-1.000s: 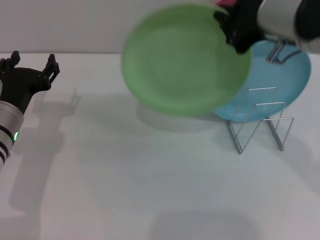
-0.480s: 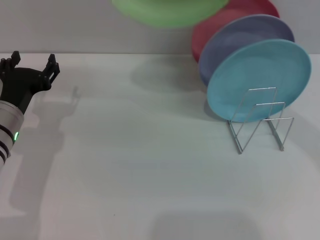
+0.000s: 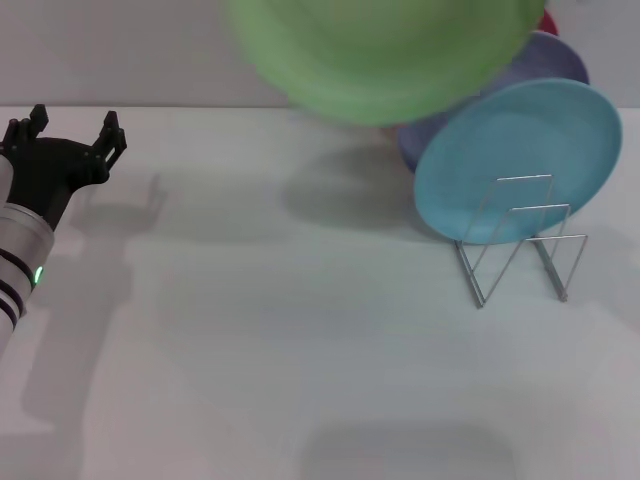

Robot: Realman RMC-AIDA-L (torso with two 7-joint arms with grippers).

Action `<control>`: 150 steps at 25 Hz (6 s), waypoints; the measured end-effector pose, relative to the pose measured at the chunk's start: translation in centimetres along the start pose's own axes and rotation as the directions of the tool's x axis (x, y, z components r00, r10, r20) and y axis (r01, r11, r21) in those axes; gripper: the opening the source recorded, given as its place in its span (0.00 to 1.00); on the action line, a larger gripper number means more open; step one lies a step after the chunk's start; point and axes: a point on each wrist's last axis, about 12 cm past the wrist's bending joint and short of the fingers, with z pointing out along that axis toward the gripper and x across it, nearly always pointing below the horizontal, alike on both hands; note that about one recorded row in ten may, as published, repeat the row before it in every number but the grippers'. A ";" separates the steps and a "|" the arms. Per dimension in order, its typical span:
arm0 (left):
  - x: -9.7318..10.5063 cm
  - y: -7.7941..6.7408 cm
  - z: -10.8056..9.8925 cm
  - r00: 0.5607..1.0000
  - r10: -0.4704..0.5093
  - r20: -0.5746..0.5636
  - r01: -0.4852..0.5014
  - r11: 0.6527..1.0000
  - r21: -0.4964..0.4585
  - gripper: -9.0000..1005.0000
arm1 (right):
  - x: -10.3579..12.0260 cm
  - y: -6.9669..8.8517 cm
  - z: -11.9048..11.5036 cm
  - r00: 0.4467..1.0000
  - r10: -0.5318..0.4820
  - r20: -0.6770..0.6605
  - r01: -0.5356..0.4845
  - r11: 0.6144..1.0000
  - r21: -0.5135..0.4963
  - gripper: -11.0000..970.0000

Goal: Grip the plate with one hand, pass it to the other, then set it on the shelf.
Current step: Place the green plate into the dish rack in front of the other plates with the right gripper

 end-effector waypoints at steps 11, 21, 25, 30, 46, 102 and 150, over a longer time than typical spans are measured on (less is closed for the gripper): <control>0.2 -0.5 -0.1 1.000 0.006 -0.009 -0.006 1.000 0.020 0.82 | 5.2 -0.4 -2.5 0.994 0.014 -0.111 -0.021 0.998 -0.055 0.05; 0.4 -0.6 -0.2 1.000 0.009 -0.014 -0.009 1.000 0.023 0.82 | 6.2 -3.6 -5.9 0.989 0.126 -0.079 -0.133 0.986 -0.096 0.05; 0.5 -0.6 -0.2 1.000 0.010 -0.015 -0.009 1.000 0.022 0.82 | 6.4 -4.0 -6.6 0.990 0.098 -0.101 -0.110 0.987 -0.114 0.05; 0.6 -0.6 -0.4 1.000 0.016 0.002 -0.016 1.000 0.018 0.82 | 7.2 -4.7 -7.7 0.990 0.054 -0.128 -0.071 0.989 -0.131 0.05; 0.9 -1.3 -0.6 1.000 0.006 0.006 -0.006 0.999 0.039 0.82 | 8.1 -6.6 -8.6 0.977 -0.136 -0.163 0.113 0.983 -0.143 0.05; 1.4 -3.0 -1.0 0.993 0.025 0.112 -0.035 0.995 0.096 0.82 | 5.6 -7.3 -7.2 0.790 -0.601 -0.121 0.571 0.794 -0.211 0.05; 1.0 -4.0 -0.4 0.992 0.038 0.117 -0.054 0.989 0.137 0.82 | 9.2 -6.2 -7.1 0.837 -0.525 -0.156 0.482 0.841 -0.245 0.56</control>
